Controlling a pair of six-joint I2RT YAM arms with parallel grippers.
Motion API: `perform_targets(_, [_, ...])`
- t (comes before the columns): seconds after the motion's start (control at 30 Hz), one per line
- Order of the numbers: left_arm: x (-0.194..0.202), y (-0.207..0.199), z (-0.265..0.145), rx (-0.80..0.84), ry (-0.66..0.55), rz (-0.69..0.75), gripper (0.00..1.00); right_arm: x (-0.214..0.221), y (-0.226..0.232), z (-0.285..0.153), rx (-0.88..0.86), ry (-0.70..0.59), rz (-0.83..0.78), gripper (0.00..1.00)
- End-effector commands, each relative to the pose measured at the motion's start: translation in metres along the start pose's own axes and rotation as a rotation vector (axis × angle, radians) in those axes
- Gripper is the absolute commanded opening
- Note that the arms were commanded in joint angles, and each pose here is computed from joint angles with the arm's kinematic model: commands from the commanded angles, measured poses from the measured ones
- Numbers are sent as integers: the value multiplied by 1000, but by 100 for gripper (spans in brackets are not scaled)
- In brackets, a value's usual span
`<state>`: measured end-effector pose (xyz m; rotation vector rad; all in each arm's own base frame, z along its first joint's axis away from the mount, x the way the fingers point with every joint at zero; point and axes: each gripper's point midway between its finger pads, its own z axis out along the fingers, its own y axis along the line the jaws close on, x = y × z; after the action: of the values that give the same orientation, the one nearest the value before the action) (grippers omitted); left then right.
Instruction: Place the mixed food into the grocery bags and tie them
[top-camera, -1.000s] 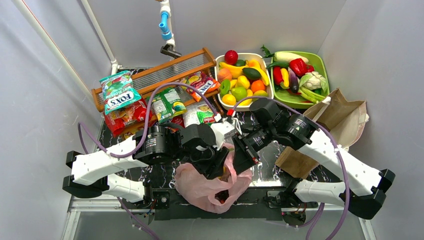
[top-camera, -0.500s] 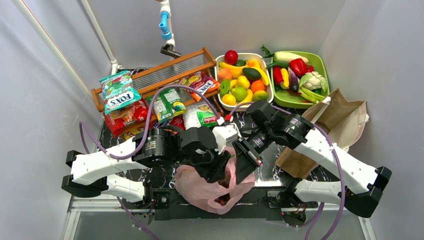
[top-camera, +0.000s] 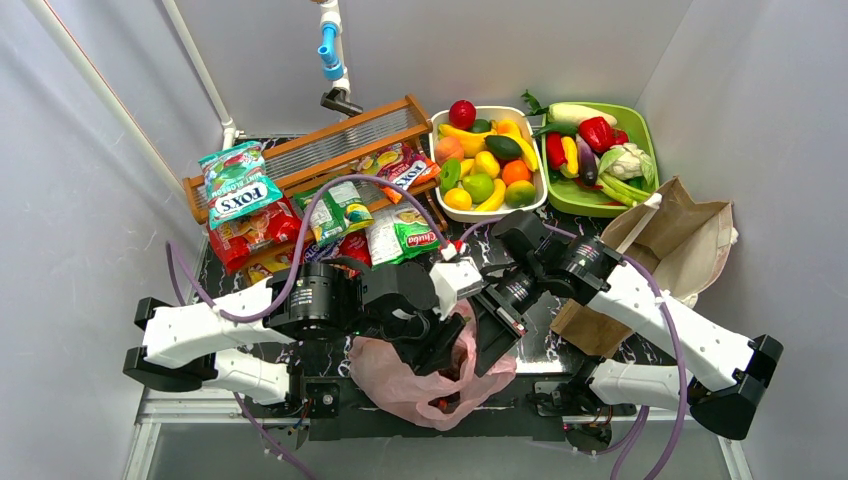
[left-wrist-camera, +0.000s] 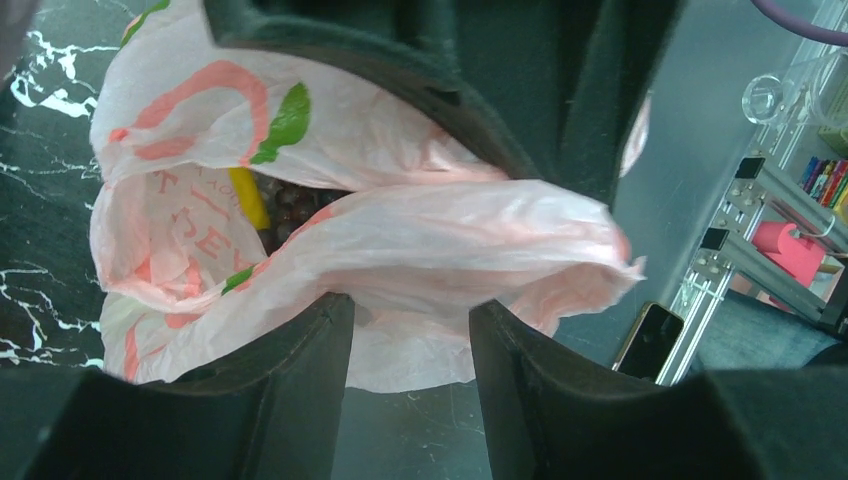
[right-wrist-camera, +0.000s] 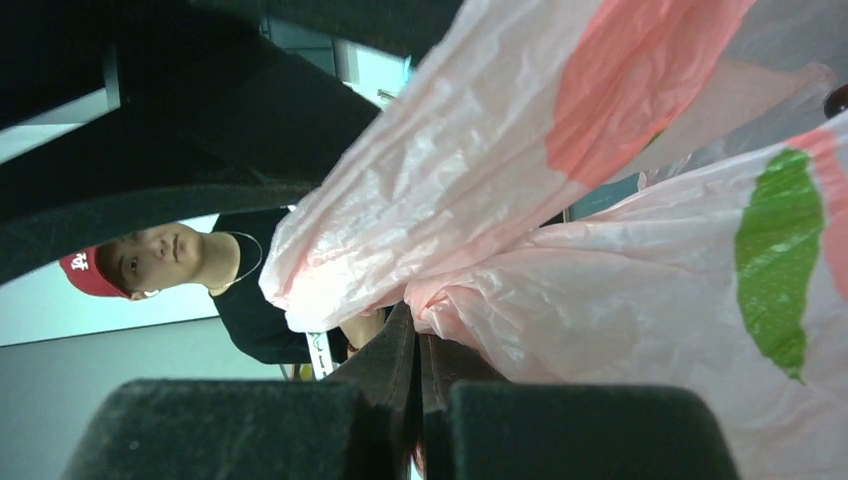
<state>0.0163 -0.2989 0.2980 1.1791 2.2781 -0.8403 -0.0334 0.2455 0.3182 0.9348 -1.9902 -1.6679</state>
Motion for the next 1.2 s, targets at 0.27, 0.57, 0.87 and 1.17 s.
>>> perform_targets(0.27, [-17, -14, 5, -23, -30, 91, 43, 1, 12, -1, -72, 25, -38, 1])
perform_targets(0.57, [-12, 9, 5, -127, -41, 95, 55, 3, 14, -1, -88, 35, -39, 1])
perform_targets(0.87, [-19, 7, -11, 3, -249, 261, 63, -1, 15, 1, -116, 64, -14, 1])
perform_targets(1.17, [-18, -10, -4, 122, -312, 492, 60, -11, 16, 2, -112, 65, -26, 1])
